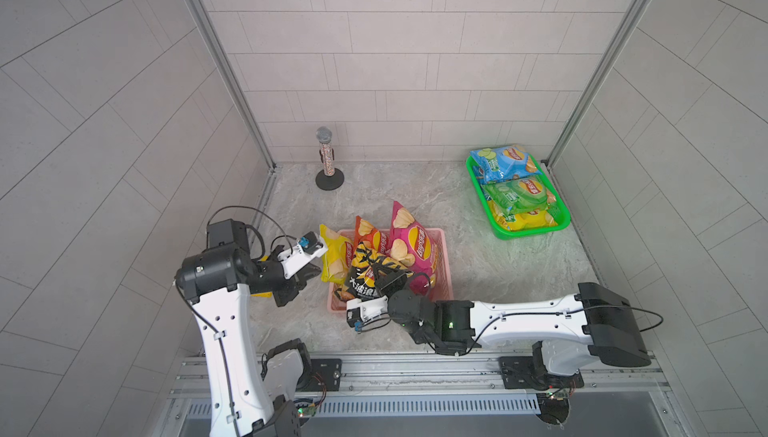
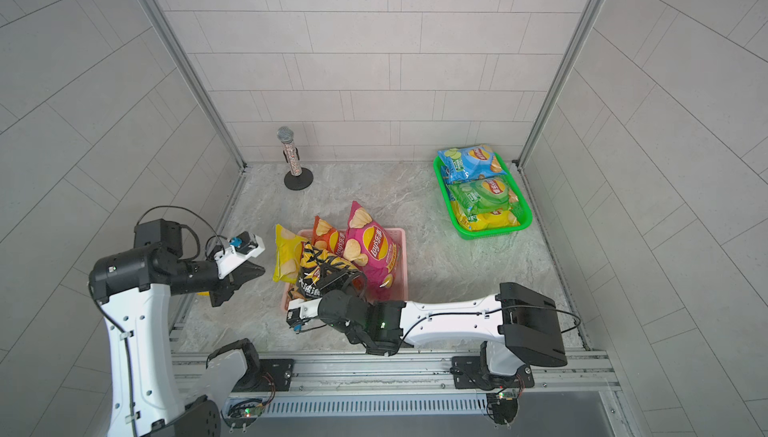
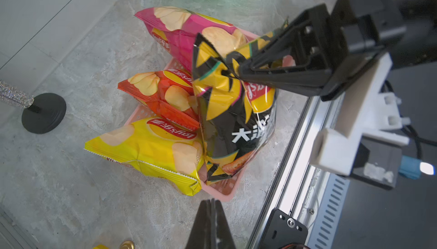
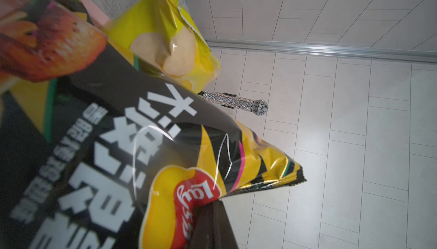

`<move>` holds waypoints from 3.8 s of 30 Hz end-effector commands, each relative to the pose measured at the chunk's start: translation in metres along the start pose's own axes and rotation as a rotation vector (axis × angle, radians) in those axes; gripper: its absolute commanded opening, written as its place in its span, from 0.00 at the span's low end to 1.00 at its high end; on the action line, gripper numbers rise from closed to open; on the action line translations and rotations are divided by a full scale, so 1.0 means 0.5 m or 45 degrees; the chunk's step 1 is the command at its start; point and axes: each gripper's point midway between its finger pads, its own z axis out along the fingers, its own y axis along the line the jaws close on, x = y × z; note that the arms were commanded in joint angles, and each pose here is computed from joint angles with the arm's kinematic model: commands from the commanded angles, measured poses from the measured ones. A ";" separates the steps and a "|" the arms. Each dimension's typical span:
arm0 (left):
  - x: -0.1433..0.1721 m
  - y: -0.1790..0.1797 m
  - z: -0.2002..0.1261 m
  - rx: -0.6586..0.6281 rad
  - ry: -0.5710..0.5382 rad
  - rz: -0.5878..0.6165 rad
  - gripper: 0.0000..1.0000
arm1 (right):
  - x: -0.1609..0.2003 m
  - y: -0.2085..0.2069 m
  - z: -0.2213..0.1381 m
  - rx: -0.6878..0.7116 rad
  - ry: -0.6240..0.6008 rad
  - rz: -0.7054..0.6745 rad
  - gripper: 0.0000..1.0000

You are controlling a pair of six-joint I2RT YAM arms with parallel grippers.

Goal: Put the potato chips into the basket
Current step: Place the potato chip in the basket.

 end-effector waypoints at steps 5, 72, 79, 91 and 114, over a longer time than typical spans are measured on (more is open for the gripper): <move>0.011 -0.061 0.033 0.286 -0.045 -0.217 0.00 | 0.049 -0.026 0.018 0.006 0.057 -0.052 0.00; 0.056 0.145 0.118 0.001 -0.105 -1.036 0.00 | -0.049 0.135 -0.045 0.031 -0.145 -0.266 0.00; 0.054 0.145 0.117 0.001 -0.107 -1.038 0.00 | -0.033 0.116 -0.023 0.022 -0.116 -0.192 0.00; 0.059 0.144 0.119 0.000 -0.098 -1.042 0.00 | -0.043 0.128 0.001 -0.041 -0.124 -0.112 0.04; 0.060 0.143 0.120 -0.001 -0.095 -1.046 0.00 | -0.027 -0.082 -0.034 -0.085 -0.165 0.512 0.46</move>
